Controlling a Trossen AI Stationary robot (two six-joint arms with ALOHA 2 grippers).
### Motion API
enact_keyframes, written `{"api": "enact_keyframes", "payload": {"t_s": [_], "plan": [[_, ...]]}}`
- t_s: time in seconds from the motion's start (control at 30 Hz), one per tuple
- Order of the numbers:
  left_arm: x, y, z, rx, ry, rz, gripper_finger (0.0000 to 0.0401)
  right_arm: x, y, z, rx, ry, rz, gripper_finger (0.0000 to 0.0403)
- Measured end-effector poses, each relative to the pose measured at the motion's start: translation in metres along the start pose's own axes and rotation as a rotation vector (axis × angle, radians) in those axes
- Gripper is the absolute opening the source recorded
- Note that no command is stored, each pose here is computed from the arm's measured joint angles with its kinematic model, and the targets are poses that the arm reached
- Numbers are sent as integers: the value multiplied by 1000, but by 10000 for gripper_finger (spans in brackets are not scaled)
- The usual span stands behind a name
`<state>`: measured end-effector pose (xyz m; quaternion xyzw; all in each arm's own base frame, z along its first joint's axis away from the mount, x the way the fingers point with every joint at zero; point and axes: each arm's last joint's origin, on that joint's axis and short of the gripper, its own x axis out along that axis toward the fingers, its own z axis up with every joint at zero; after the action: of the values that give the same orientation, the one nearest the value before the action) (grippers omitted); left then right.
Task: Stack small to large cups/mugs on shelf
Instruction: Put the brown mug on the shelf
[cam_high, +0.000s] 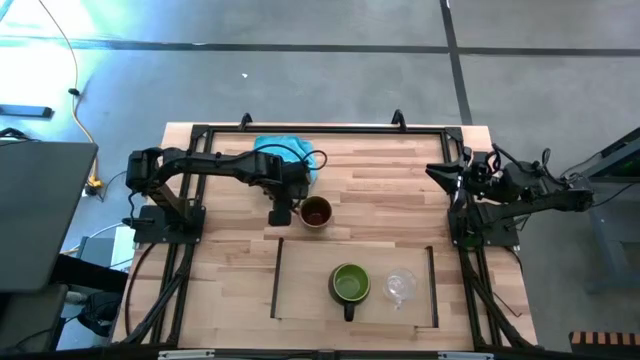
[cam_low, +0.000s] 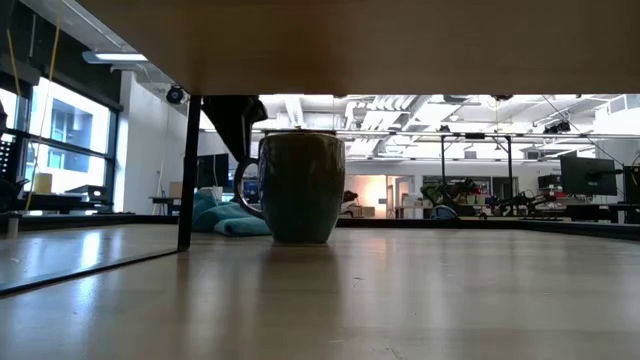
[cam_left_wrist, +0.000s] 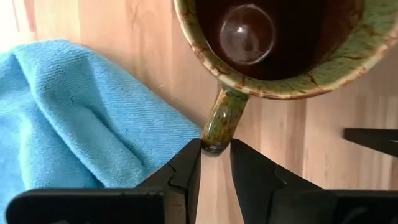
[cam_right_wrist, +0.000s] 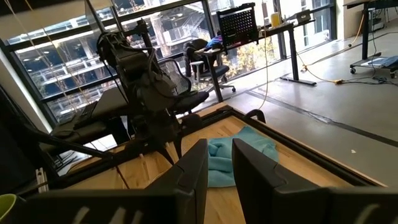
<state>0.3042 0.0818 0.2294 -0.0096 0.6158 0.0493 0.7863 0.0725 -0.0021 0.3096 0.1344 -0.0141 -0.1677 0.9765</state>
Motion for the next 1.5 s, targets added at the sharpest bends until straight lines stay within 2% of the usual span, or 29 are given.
{"api": "enact_keyframes", "payload": {"t_s": [0.23,0.47,0.6,0.73,0.87,1.1,1.27,1.5], "plan": [[0,3,-7,13,61,-24,74,0,0,-1,4,6,-3,64],[-8,3,-14,90,91,-31,74,0,0,-1,4,7,-2,64],[-21,4,-18,177,70,10,74,0,0,-1,10,10,-3,64],[-35,4,-20,311,26,57,74,0,0,-1,15,9,-3,64],[-45,6,-14,435,-81,118,74,0,-1,-1,31,7,-11,64],[-51,11,3,505,-216,279,74,0,-1,-1,59,7,-13,64],[-53,12,9,575,-267,314,74,0,-1,-1,73,7,-13,64],[-54,11,14,672,-341,288,74,0,-1,-1,73,4,-21,64]]}}
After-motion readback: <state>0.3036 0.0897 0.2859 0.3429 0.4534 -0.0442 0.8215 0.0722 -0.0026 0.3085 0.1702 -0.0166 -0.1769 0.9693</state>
